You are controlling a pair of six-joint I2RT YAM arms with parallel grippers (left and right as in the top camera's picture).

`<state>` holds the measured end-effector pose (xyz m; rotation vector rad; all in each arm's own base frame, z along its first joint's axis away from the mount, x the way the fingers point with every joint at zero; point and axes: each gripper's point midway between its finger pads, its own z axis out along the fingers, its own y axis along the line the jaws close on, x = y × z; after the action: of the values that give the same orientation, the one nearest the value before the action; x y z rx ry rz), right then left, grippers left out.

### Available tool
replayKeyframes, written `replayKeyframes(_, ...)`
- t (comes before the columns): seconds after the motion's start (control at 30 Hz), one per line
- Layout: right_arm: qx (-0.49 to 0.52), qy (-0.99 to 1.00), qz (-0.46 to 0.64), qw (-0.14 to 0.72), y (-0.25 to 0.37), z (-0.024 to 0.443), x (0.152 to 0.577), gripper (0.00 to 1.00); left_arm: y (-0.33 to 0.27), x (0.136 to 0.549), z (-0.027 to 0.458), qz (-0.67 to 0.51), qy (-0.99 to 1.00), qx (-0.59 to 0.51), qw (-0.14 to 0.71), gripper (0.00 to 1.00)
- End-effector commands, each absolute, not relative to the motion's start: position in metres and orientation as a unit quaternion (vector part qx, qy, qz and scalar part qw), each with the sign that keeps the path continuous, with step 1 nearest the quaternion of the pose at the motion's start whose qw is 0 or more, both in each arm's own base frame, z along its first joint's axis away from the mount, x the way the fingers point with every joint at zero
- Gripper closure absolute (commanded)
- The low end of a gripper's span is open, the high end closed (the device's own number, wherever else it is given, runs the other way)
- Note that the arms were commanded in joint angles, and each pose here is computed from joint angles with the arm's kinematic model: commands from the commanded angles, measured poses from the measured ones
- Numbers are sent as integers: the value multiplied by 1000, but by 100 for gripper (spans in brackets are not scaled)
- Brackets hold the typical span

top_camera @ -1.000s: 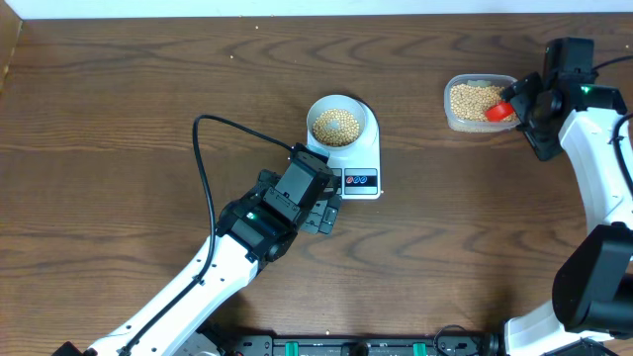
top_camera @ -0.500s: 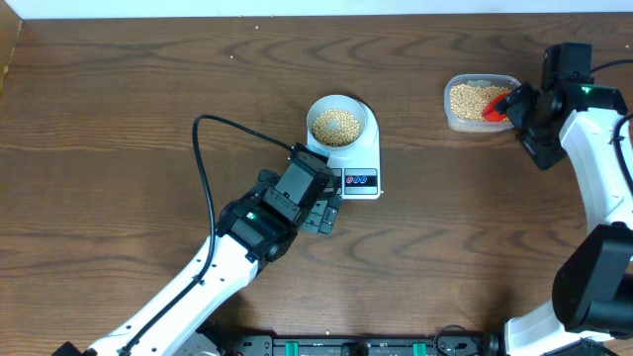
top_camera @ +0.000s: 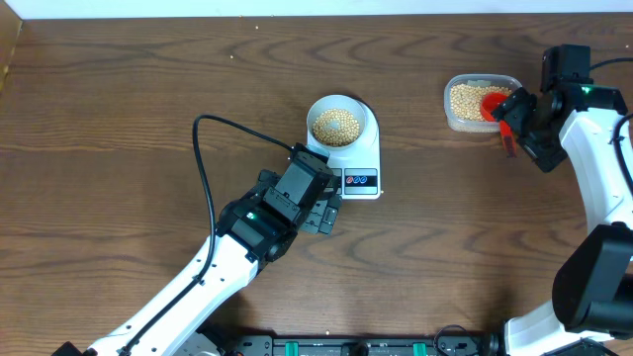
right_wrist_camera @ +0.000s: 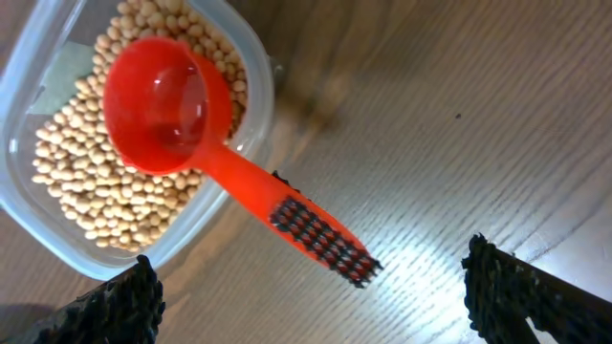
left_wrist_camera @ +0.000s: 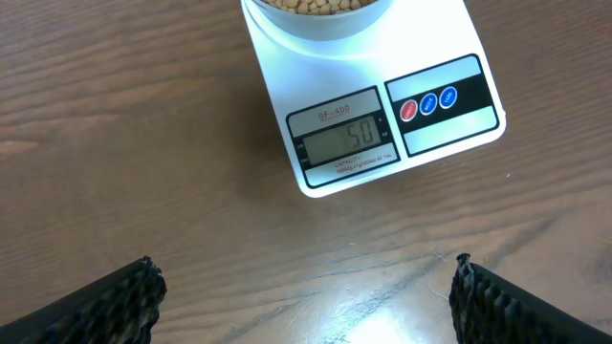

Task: Scoop item into bowl and weigh 50g on scale
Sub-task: 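Lower the red scoop into the soybean tub with the right gripper, then open the right gripper to release the scoop in the tub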

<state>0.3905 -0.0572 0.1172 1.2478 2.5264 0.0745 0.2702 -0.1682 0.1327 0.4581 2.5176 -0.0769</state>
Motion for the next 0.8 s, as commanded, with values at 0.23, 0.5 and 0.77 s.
replayKeyframes(0.23, 322, 910, 105, 241, -36, 161, 417, 1, -167, 271, 134, -26, 942, 167, 290, 2)
replayKeyframes(0.5, 110, 898, 153, 397, -4, 268, 415, 1, -167, 271, 134, -26, 942, 167, 290, 2)
replayKeyframes(0.77, 95, 869, 152, 461, -1, 321, 391, 1, -167, 271, 134, -26, 942, 167, 290, 2)
